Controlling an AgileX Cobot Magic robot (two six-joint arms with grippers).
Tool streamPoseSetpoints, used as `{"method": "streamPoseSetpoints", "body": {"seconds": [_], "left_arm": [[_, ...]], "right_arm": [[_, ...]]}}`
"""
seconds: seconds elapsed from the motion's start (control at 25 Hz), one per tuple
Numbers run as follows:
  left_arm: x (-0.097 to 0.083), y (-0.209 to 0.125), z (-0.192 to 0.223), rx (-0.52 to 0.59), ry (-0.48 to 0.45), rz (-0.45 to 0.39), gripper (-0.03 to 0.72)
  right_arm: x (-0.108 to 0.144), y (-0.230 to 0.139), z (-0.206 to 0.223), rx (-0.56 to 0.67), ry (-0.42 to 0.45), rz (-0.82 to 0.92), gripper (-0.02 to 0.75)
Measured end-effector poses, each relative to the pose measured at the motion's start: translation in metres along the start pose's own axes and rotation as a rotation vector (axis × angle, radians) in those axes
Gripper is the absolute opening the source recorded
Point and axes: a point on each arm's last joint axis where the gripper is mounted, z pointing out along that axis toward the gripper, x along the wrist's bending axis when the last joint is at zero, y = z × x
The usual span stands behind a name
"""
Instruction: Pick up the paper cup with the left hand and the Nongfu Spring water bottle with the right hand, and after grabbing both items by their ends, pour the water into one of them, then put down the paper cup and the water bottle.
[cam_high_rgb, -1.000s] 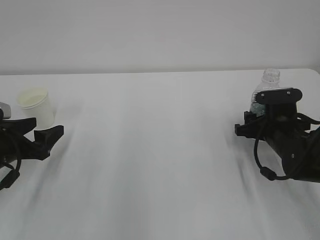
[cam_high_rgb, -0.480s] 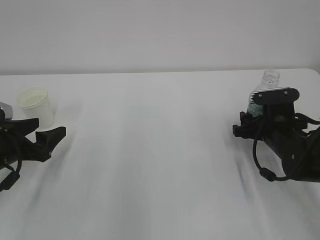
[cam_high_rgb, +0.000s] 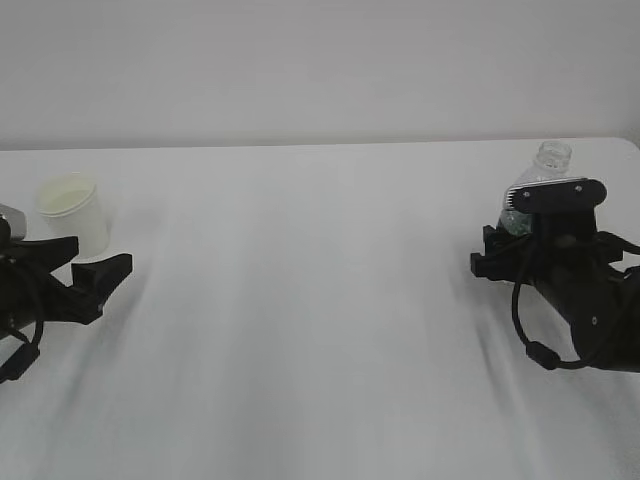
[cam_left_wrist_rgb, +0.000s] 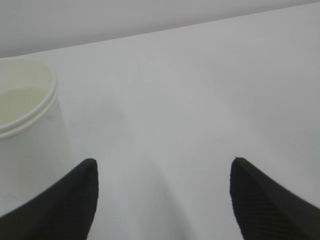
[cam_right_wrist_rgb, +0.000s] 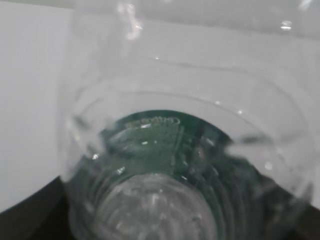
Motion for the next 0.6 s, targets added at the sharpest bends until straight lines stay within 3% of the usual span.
{"method": "streamPoseSetpoints", "body": {"seconds": [0.24, 0.6], "left_arm": [[0.0, 0.0, 0.0, 0.0, 0.0, 0.0, 0.587], [0.0, 0.0, 0.0, 0.0, -0.002, 0.001, 0.587]], "right_arm": [[-0.005, 0.012, -0.016, -0.028, -0.002, 0.009, 0.575], [-0.004, 0.011, -0.019, 0.029, 0.019, 0.016, 0.575]]}}
